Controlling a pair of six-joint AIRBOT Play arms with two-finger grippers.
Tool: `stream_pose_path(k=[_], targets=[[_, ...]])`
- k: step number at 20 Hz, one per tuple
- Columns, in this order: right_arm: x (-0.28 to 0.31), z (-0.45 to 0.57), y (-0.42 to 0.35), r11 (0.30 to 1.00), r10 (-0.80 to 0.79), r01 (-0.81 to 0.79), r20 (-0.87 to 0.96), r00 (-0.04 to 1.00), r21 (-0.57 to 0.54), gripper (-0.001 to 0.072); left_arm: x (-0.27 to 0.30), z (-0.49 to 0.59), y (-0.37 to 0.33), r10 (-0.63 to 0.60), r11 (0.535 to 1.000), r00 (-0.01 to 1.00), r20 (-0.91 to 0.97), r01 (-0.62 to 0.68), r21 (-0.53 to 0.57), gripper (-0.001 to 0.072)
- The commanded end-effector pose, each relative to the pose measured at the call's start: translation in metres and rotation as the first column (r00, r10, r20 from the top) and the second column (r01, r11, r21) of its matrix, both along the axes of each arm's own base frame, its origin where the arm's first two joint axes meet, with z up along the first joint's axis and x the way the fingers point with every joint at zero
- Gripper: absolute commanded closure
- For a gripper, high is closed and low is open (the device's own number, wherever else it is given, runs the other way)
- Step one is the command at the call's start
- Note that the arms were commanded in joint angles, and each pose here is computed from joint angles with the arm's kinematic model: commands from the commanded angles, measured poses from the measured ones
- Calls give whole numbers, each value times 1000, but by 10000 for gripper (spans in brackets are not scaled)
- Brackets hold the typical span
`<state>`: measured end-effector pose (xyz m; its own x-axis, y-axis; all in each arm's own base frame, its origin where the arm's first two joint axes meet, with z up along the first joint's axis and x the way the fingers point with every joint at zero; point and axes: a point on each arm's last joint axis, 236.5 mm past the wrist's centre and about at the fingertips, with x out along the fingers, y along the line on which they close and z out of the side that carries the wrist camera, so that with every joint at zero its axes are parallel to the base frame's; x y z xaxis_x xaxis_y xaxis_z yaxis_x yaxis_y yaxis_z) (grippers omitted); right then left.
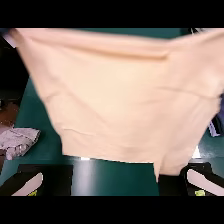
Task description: Fold the shirts.
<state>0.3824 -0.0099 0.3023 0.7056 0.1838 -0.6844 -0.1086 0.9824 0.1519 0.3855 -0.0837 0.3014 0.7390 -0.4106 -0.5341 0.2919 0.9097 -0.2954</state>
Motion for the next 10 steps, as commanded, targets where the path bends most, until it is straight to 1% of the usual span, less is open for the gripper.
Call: stream_pose_path(k=[1, 3, 5, 6, 10], targets=[[32, -144, 13, 998, 41, -57, -394, 918, -30, 692, 38, -144, 2, -16, 1000, 934, -357, 10, -18, 683], [63, -188, 12, 999, 29, -39, -425, 905, -14, 692, 72, -190, 7, 13, 999, 918, -396, -25, -25, 682], [100, -211, 6, 1000, 1, -7, -375, 927, -14, 692, 107, -216, 12, 44, 998, 933, -357, -57, -27, 682], [117, -216, 4, 1000, -13, 8, -337, 942, -16, 692, 123, -222, 14, 66, 995, 941, -332, -86, -45, 683], [180, -210, -8, 998, -64, 62, -149, 987, -23, 692, 179, -210, 22, 142, 981, 981, -132, -157, -112, 682]])
